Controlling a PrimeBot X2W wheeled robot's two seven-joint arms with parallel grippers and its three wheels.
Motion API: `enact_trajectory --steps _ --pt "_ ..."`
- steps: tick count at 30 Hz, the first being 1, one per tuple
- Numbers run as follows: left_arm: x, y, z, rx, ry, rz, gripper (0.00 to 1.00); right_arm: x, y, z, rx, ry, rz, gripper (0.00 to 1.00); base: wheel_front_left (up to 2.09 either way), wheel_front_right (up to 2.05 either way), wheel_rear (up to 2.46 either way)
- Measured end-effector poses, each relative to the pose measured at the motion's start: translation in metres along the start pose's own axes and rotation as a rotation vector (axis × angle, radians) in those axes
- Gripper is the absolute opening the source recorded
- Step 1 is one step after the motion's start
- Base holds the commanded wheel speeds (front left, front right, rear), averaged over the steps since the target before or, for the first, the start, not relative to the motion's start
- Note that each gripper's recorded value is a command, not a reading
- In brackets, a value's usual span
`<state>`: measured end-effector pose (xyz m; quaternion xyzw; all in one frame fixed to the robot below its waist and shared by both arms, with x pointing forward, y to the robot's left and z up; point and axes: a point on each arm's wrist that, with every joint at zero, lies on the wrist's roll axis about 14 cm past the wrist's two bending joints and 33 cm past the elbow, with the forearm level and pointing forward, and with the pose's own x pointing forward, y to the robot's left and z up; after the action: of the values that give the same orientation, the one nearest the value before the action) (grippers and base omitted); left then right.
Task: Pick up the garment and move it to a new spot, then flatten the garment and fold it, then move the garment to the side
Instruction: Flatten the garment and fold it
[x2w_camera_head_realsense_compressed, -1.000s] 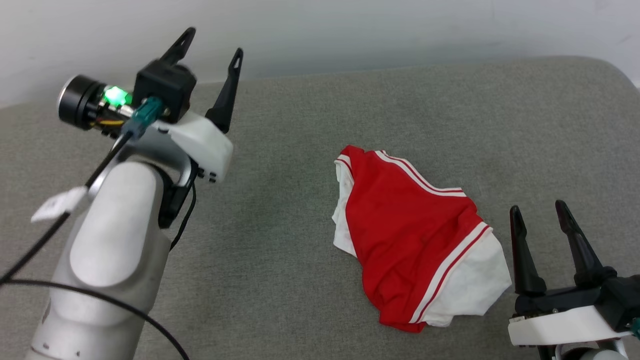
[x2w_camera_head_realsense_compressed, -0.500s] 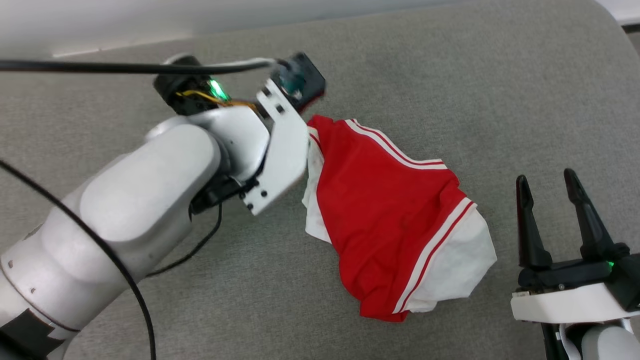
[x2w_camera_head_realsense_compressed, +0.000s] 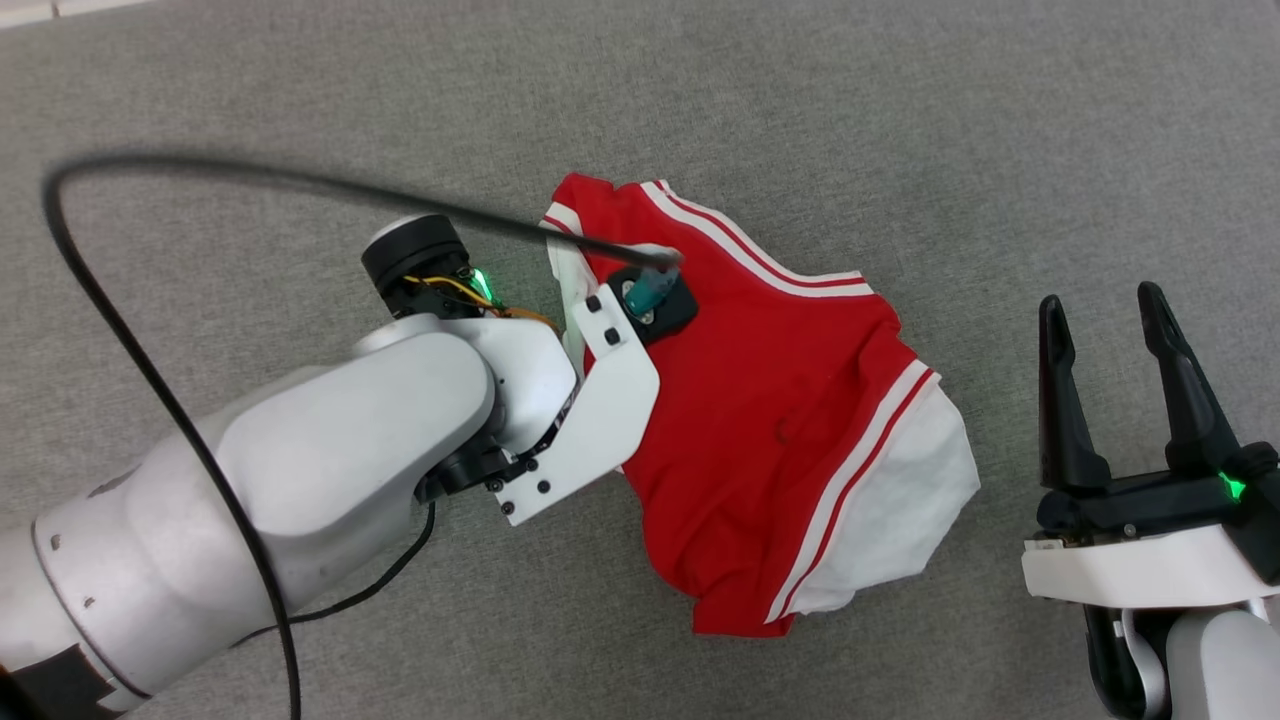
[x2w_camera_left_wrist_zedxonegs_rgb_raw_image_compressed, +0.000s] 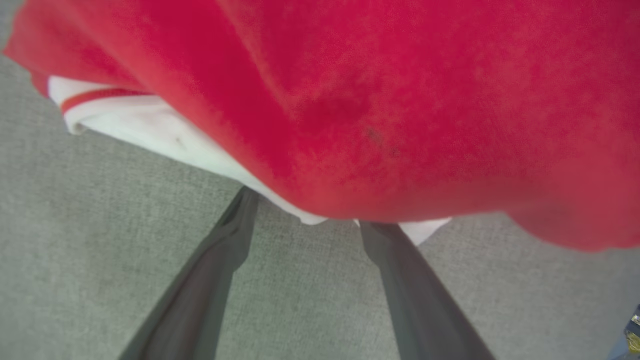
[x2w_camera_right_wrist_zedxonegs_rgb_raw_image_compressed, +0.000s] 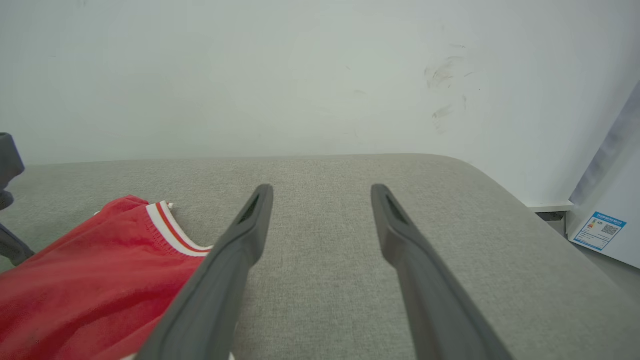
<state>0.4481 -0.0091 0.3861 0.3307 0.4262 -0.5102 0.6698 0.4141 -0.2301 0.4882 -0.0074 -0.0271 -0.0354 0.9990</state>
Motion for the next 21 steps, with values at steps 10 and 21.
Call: enact_trajectory --steps 10,21 --pt "0.0 -0.01 0.004 0.034 -0.044 -0.004 0.0 0.001 -0.001 0.0 -0.008 -0.001 -0.003 1.0 0.0 0.0 0.0" --pt "-0.075 0.044 -0.031 -0.173 -0.171 0.202 0.0 -0.008 0.022 0.021 0.004 -0.053 0.065 1.0 0.0 0.0 0.0"
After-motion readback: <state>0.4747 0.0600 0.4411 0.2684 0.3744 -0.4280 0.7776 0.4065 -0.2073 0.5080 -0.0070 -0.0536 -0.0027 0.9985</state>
